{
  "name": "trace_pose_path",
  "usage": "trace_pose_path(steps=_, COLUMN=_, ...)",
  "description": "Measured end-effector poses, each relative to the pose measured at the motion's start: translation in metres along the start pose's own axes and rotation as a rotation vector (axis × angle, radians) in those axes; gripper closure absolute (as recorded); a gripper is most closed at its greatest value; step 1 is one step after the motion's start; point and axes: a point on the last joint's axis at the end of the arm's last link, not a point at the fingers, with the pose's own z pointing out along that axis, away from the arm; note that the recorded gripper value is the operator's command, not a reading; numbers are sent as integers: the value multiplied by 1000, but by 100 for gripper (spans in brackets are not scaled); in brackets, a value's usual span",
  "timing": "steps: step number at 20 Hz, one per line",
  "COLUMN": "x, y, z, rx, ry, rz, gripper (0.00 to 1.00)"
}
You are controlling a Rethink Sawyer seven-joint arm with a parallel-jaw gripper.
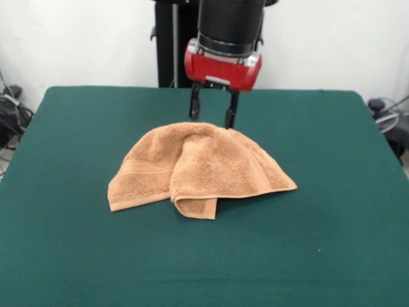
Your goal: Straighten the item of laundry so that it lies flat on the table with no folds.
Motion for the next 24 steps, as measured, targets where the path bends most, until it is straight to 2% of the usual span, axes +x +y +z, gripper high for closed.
trace_pose_path(steps=15, x=-41, y=1, z=27, rx=0, ry=-5, rz=-10, gripper=0)
trace_pose_path(steps=24, x=-62, y=-14, z=39, rx=0, ry=3, rz=8, gripper=0)
